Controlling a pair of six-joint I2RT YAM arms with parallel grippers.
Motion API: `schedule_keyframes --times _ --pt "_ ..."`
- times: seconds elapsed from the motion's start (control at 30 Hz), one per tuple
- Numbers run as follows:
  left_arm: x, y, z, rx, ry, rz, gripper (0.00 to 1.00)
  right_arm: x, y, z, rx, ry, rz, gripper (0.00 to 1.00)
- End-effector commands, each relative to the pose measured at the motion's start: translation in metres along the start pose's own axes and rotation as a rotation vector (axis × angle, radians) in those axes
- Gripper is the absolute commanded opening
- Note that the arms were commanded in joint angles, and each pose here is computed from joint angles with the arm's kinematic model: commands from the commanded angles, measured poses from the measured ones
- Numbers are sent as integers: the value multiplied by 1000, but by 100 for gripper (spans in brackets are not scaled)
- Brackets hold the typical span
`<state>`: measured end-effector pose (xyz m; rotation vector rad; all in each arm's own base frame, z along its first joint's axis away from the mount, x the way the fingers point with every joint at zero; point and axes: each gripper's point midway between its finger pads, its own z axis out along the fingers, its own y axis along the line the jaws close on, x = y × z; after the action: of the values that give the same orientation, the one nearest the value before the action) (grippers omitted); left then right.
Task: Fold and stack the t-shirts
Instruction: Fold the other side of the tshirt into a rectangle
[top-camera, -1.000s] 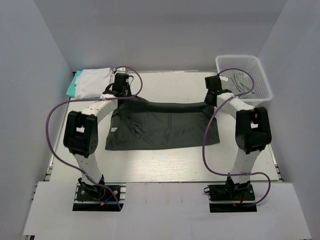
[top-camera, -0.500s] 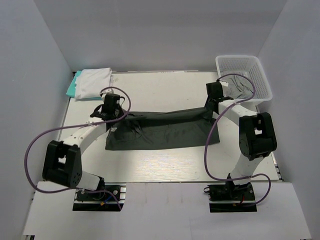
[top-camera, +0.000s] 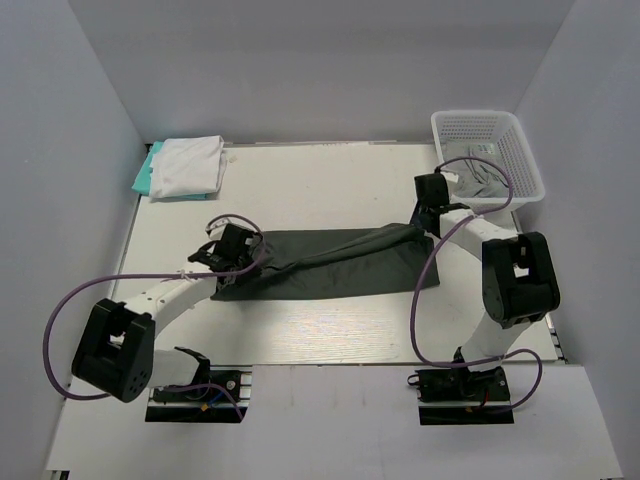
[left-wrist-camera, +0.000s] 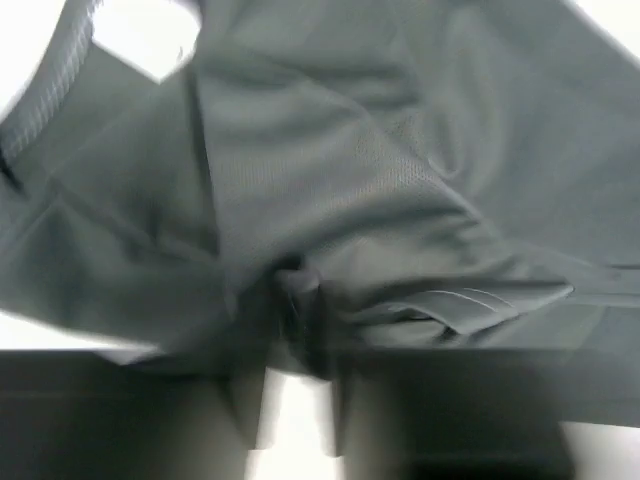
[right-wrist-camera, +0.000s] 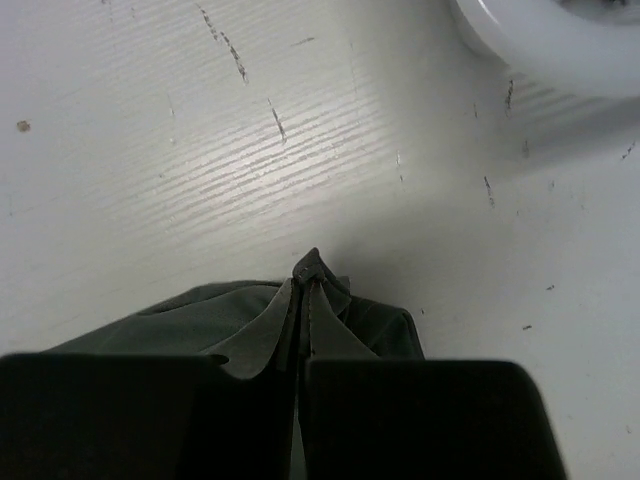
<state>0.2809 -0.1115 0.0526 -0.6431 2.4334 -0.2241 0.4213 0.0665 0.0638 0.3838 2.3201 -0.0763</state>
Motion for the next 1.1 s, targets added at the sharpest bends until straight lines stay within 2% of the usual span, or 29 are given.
schedule_keyframes --times 0.0,0.07,0.1,0.13,0.23,0.27,0.33,0.47,0.53,0.73,0.83,0.9,0.93,1.03,1.07 --pt "19 7 -7 -32 53 -13 48 -13 -2 -12 -6 -63 43 0" --pt "25 26 -13 -128 70 1 81 -13 -9 -17 12 -75 61 8" --pt "27 35 -14 -167 74 1 100 -4 -20 -16 54 -60 61 28" --pt "20 38 -19 -193 50 6 100 -12 -27 -24 82 -93 71 37" --pt "6 42 -35 -230 16 14 100 -19 -46 -37 147 -143 80 38" --pt "-6 33 -41 -211 -15 4 100 -20 -48 -39 151 -149 81 36" --pt "-21 18 -46 -156 -56 19 100 -24 -47 -45 142 -168 89 25" --pt "-41 -15 -38 -33 -109 19 100 -24 -36 -42 86 -143 95 43" --pt "-51 -36 -32 22 -121 50 100 -20 -31 -39 70 -122 83 60" --pt "-45 -53 20 -26 -34 99 100 -9 -26 -24 93 -38 79 60" --pt "-35 -53 41 -51 6 122 100 1 -21 -17 72 -2 86 53" --pt "-31 -51 49 -61 15 126 100 9 -17 -12 59 26 89 33" --pt "-27 -50 52 -64 30 129 100 12 -16 -9 59 33 88 26" --pt "-26 -44 58 -103 32 138 100 10 -10 -5 51 62 88 22" --pt "-27 -39 57 -126 26 142 100 8 -9 -6 50 63 91 16"
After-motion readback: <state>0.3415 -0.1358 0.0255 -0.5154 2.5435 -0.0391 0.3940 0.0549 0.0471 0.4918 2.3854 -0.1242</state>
